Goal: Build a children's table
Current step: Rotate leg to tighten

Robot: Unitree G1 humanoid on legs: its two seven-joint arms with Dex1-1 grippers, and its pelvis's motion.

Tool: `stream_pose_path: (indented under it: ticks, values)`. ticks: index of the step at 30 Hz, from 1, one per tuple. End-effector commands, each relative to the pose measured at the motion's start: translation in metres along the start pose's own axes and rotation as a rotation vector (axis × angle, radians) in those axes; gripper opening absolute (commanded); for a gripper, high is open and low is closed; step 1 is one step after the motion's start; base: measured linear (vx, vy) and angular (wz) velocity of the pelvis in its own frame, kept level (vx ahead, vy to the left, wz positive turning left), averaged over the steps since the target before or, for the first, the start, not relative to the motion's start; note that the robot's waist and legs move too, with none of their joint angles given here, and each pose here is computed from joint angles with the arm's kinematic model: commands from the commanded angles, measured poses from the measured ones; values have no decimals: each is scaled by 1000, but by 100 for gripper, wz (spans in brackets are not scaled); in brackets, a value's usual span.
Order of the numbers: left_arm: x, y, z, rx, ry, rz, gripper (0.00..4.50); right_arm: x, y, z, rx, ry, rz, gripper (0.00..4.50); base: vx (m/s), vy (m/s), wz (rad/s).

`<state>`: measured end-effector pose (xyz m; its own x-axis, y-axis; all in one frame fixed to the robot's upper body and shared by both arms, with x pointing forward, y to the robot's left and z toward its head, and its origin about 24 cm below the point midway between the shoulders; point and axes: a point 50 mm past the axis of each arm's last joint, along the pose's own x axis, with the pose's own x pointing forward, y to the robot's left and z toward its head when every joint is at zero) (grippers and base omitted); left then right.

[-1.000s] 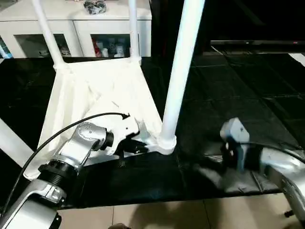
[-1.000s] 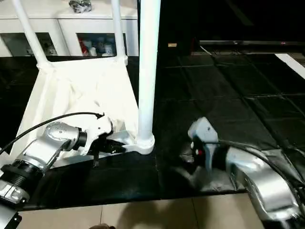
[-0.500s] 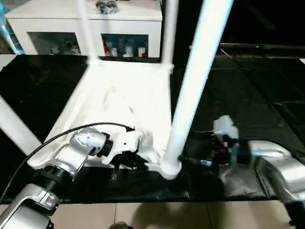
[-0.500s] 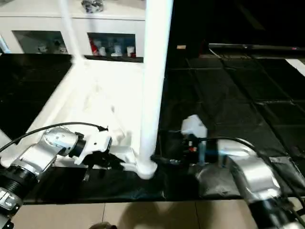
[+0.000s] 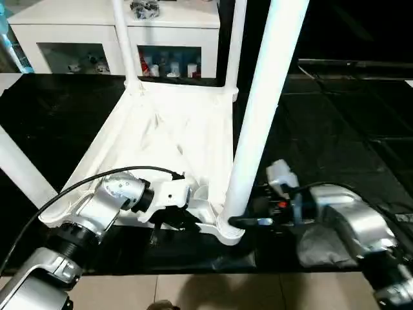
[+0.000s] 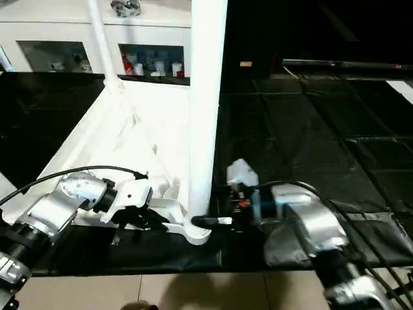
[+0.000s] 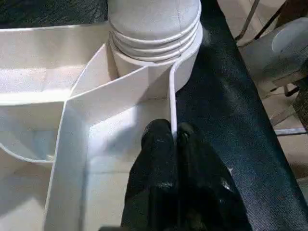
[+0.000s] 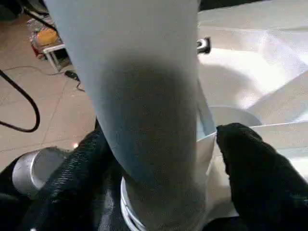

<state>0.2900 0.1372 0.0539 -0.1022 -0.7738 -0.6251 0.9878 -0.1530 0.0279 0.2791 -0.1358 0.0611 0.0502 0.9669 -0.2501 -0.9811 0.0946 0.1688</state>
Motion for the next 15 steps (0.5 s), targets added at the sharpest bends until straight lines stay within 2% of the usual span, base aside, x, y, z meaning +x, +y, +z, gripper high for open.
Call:
stream_pose_path:
  ticks: [1,3,5,11,15]
  values:
    - [12,-6,-1,23,51,-94,0,0,-3,0,-11,19,12,308,0,0,0]
    - [12,-5,-1,22,52,-91,0,0,-4,-1,-5,20,21,287,0,0,0]
    - [12,-4,-2,21,57,-87,0,1,-4,-2,4,21,41,287,0,0,0]
    - [12,-2,-2,15,59,-70,0,4,-5,-2,28,0,68,223,0,0,0]
    - [14,0,-3,2,55,-42,0,6,-4,-1,43,-19,78,213,0,0,0]
